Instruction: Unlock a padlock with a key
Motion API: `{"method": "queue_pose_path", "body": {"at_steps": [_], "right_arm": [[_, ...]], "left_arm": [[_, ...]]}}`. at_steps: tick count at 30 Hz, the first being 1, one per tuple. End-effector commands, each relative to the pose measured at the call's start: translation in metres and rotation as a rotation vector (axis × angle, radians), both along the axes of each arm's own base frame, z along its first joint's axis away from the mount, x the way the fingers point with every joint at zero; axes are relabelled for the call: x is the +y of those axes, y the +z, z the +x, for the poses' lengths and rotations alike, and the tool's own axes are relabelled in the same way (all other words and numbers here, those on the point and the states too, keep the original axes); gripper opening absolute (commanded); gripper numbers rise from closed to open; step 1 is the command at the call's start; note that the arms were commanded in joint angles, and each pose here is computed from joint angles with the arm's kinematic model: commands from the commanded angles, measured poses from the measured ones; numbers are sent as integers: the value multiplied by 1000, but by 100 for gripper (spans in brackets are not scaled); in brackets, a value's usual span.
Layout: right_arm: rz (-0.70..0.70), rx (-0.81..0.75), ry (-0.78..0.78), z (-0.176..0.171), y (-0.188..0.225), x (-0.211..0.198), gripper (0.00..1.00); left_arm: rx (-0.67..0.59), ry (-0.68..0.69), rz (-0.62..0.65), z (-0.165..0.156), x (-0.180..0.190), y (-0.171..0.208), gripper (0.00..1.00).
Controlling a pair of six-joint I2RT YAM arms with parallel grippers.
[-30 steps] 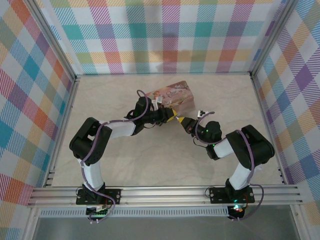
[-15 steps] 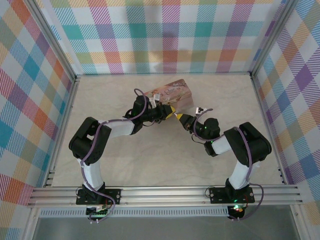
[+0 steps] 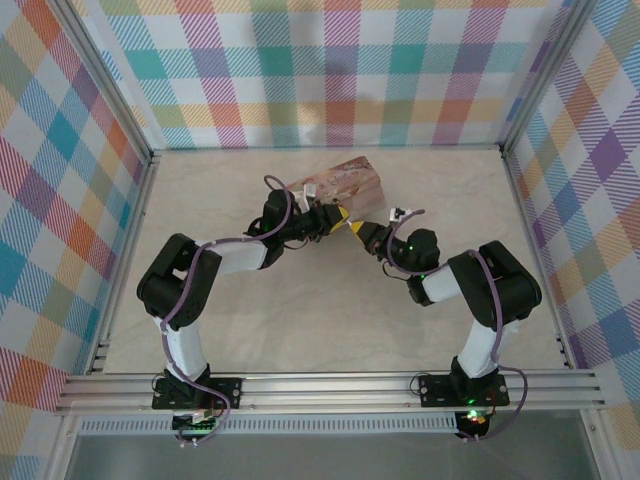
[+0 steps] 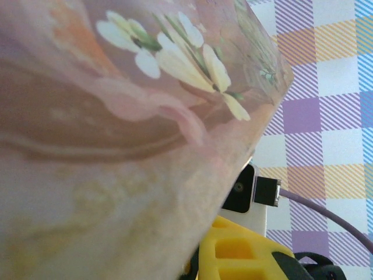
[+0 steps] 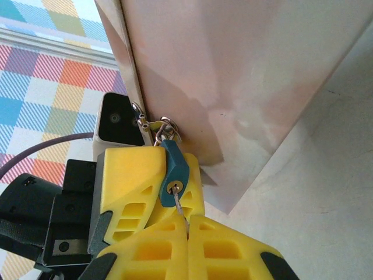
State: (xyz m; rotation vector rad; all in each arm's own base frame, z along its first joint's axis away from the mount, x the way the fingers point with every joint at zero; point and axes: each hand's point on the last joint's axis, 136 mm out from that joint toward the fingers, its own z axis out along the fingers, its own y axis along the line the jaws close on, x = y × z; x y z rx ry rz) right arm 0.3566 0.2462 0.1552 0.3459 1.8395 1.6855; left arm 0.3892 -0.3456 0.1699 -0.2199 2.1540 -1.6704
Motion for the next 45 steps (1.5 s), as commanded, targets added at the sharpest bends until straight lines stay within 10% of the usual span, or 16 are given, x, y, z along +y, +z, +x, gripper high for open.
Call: {"method": "queue_pose_path", "body": {"at_steps": [1,45], "right_arm": [[25,-91,52,8,23,-1,0],[105,14,300,27,21,28,0]], "left_arm": [[-25,-199,-72,-43,-26,19,2],[-68,-209,-158,-45,-27,30,0]]}}
